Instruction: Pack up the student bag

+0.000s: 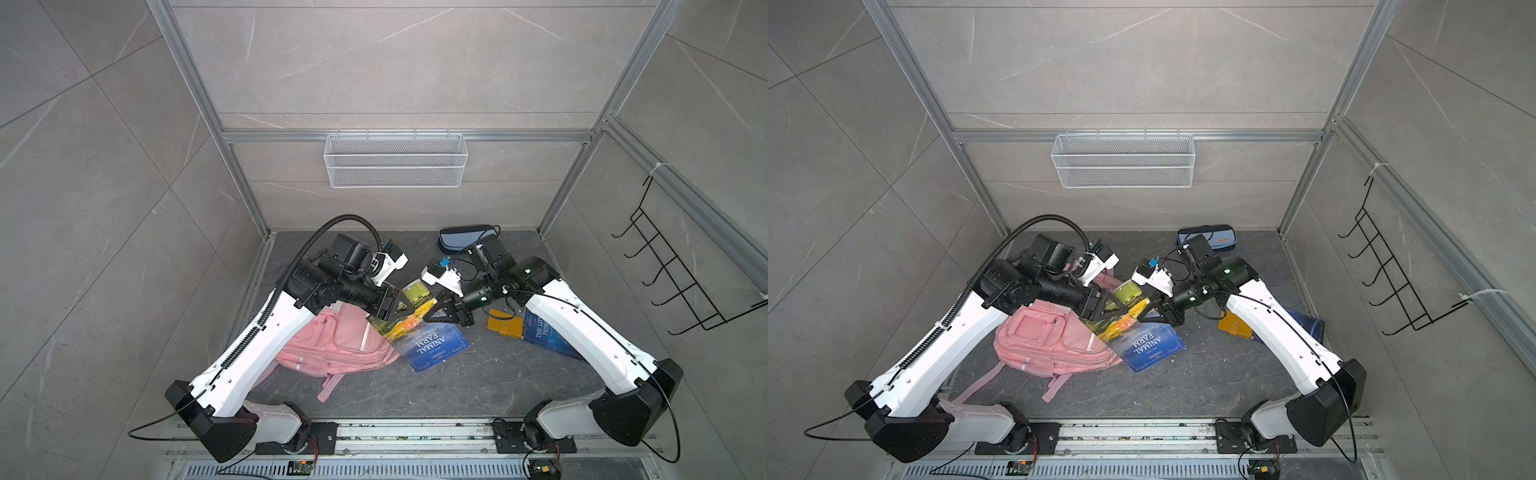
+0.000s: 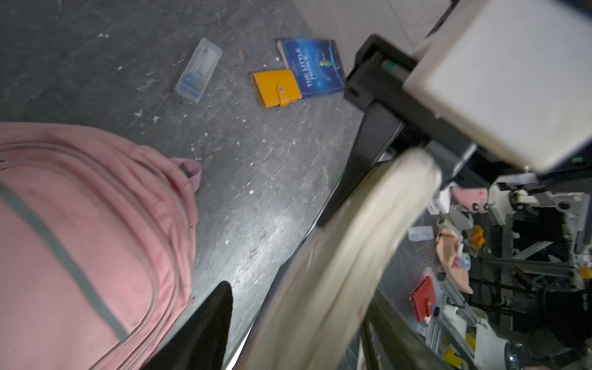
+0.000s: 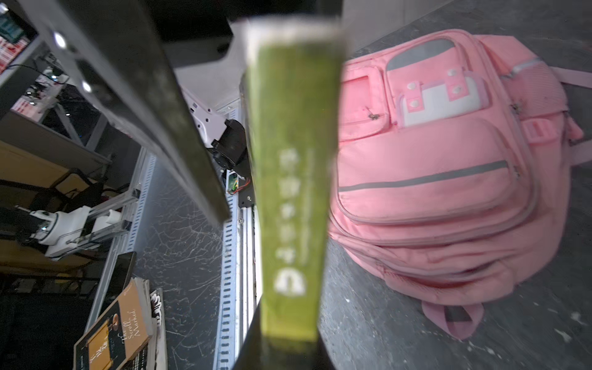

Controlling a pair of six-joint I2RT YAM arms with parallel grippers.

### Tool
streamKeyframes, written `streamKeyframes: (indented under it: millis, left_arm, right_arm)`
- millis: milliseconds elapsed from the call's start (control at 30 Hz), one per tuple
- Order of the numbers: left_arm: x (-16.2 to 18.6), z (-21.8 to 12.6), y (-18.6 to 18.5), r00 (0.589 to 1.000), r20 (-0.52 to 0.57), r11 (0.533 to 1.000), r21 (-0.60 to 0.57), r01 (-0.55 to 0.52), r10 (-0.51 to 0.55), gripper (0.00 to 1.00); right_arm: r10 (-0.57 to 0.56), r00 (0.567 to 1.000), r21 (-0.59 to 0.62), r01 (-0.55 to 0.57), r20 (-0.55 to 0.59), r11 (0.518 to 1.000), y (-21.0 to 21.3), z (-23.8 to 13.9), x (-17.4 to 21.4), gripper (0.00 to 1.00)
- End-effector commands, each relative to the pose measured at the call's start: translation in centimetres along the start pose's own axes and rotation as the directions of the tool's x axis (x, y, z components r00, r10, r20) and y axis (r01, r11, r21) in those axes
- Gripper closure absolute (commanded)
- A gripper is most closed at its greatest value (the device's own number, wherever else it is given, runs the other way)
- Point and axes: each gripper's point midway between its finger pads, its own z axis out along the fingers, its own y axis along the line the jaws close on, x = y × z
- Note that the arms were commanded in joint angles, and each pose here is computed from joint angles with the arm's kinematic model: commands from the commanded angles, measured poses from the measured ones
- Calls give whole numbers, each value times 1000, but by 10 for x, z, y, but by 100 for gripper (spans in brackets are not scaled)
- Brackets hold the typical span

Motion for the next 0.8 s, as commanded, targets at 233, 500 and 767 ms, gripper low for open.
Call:
streamKeyframes:
  millis: [233, 500, 767]
  left_arm:
    - [11, -1, -11, 996, -80, 997, 72, -21, 27, 22]
    - [-3, 11, -10, 996, -68, 994, 105, -43, 51, 22]
    - [-9, 16, -22, 997, -65, 980, 195, -36, 50, 53]
  right_arm:
    - [-24, 1000, 33, 24, -11, 999, 6, -6, 11, 100]
    - [-11, 1000, -67, 11, 7, 998, 23, 1, 5, 100]
    - [-3, 1000, -78, 3, 11, 997, 26, 1, 5, 100]
